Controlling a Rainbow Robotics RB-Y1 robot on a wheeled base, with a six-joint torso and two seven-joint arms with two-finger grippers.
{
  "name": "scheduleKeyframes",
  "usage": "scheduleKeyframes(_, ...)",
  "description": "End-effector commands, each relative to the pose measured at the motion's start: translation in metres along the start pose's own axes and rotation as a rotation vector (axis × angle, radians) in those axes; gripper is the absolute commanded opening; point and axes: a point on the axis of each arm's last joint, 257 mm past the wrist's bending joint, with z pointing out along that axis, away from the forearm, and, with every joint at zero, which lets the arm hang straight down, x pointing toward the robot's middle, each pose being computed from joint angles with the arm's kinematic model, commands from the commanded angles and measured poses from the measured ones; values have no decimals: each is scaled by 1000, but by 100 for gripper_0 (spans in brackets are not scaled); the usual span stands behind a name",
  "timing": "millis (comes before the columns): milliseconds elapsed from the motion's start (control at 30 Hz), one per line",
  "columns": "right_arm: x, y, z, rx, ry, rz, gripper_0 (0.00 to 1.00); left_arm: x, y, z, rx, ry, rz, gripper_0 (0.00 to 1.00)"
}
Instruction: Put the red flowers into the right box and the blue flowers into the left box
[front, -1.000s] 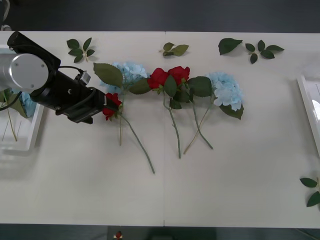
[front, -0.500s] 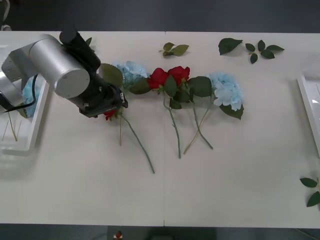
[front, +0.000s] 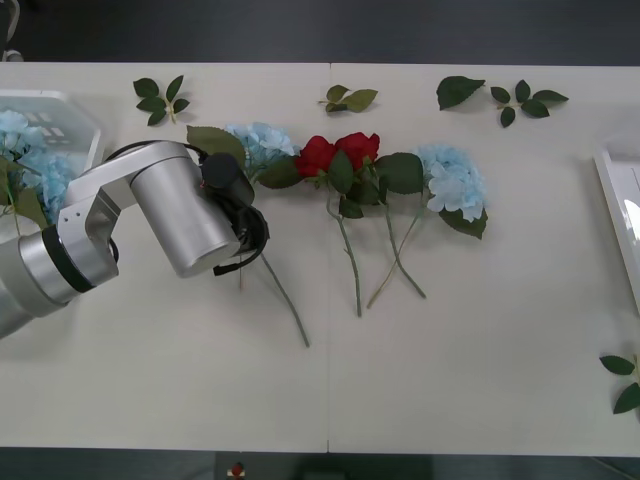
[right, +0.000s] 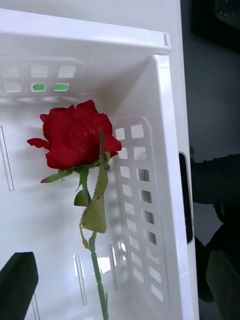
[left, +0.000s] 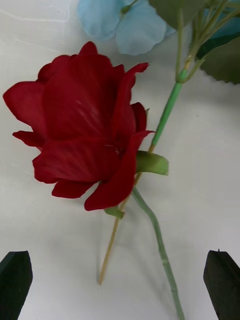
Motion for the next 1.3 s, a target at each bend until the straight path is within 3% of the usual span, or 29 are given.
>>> scheduleKeyframes(33,-30,22,-11,-41,-49,-12,100,-2,-3,8,-21,-37,-2,100)
scheduleKeyframes(200,-31,45,-20,-93,-18,-20,100,-10,-5,22,-60,-77,-23,100)
scheduleKeyframes(633,-18,171,-67,-246,64,173,100,-20,2,43,-124,-96,-62,100)
scheduleKeyframes(733,-5,205,-83,-260,70,198,100,-21,2,47,-137,-93,-66,81)
scheduleKeyframes(767,0,225,-94,-278,71,210,100,-21,2,48,-142,-93,-67,64)
scheduleKeyframes(1033,40,325,-147,-402,136,299,100,-23,5,48,-148,-97,-59,1)
scheduleKeyframes(1300,65,412,-171,-443,168,407,100,-24,1,40,-114,-84,-46,0)
